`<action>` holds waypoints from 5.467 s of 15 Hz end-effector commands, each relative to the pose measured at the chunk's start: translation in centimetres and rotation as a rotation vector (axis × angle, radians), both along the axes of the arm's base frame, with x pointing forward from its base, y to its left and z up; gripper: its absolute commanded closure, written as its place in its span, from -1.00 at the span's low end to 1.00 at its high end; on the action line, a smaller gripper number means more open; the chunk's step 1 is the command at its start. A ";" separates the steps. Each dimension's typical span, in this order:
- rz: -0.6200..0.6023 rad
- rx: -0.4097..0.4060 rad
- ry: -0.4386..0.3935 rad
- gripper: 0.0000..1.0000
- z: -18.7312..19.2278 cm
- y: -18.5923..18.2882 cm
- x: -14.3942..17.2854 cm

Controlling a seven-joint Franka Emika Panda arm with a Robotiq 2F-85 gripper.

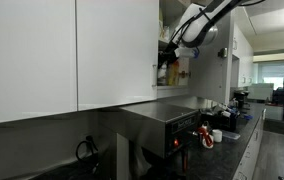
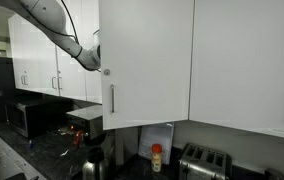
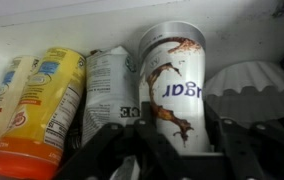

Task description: Open the right cabinet door, take the container and put it in the cabinet, then close the cabinet door

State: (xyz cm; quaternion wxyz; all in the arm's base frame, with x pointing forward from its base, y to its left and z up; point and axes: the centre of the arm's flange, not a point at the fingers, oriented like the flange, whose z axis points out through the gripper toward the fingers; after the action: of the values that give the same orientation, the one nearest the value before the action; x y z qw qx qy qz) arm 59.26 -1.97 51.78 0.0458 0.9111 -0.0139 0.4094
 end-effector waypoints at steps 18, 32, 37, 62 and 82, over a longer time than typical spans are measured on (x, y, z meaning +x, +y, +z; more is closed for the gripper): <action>0.082 0.082 0.020 0.51 2.1 -4.1 0.3; 0.155 0.083 0.133 0.51 1.7 -4.9 1.0; 0.187 0.048 0.166 0.51 1.9 -4.4 1.8; 0.246 -0.025 0.163 -1.00 1.5 -3.4 4.8; 0.310 0.016 0.267 -1.00 2.9 -2.7 -6.0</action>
State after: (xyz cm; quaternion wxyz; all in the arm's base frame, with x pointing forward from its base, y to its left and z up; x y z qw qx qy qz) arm 56.30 -4.37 54.95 -0.0221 0.9467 0.1213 0.2975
